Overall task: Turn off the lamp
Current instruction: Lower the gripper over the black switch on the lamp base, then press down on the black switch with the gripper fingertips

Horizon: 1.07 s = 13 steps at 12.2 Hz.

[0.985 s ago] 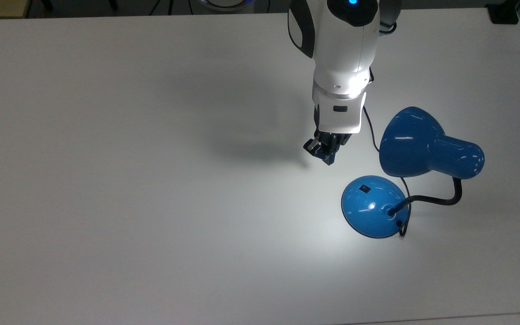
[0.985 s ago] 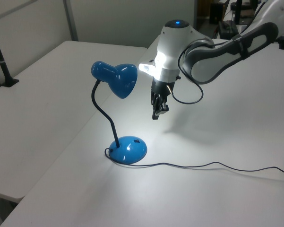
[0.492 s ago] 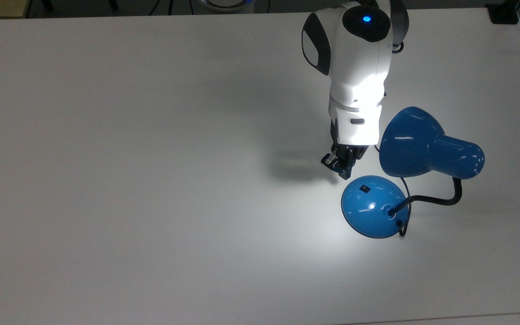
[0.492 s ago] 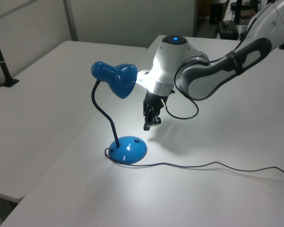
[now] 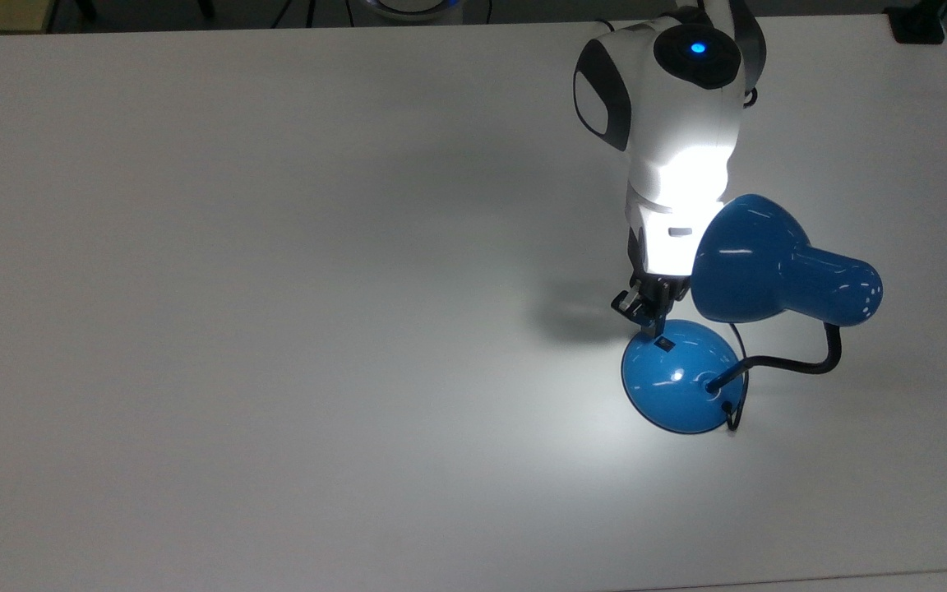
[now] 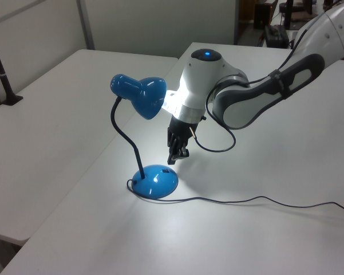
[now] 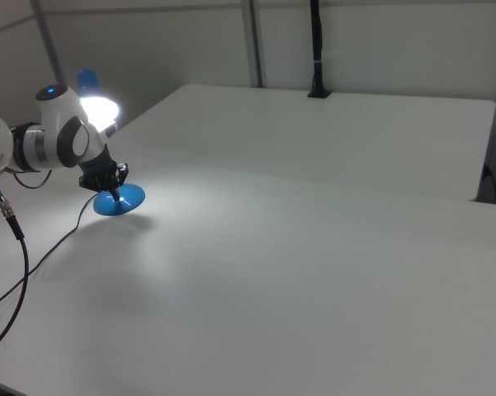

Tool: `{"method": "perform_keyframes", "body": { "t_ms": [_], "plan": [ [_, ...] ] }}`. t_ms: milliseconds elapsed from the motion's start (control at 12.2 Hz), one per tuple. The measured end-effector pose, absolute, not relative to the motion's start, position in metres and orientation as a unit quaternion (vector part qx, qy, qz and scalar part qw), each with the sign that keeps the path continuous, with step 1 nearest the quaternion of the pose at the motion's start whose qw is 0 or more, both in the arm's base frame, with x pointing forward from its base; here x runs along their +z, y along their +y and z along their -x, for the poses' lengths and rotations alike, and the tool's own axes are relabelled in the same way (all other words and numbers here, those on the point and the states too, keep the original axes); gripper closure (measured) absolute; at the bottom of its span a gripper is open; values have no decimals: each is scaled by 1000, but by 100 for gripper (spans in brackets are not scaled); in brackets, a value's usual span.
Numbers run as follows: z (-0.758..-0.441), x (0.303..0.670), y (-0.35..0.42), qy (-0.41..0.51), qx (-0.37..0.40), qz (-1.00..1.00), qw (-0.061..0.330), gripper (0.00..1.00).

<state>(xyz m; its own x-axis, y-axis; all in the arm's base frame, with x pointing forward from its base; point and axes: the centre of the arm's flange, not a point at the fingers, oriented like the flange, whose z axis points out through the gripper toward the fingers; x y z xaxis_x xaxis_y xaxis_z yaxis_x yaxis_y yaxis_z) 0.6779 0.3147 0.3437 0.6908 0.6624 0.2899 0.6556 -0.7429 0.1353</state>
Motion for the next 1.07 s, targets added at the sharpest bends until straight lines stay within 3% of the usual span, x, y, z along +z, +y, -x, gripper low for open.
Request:
{"method": "perform_keyframes", "body": {
  "t_ms": [1067],
  "plan": [
    [-683, 329, 331, 363, 175, -915, 16, 99]
  ]
}}
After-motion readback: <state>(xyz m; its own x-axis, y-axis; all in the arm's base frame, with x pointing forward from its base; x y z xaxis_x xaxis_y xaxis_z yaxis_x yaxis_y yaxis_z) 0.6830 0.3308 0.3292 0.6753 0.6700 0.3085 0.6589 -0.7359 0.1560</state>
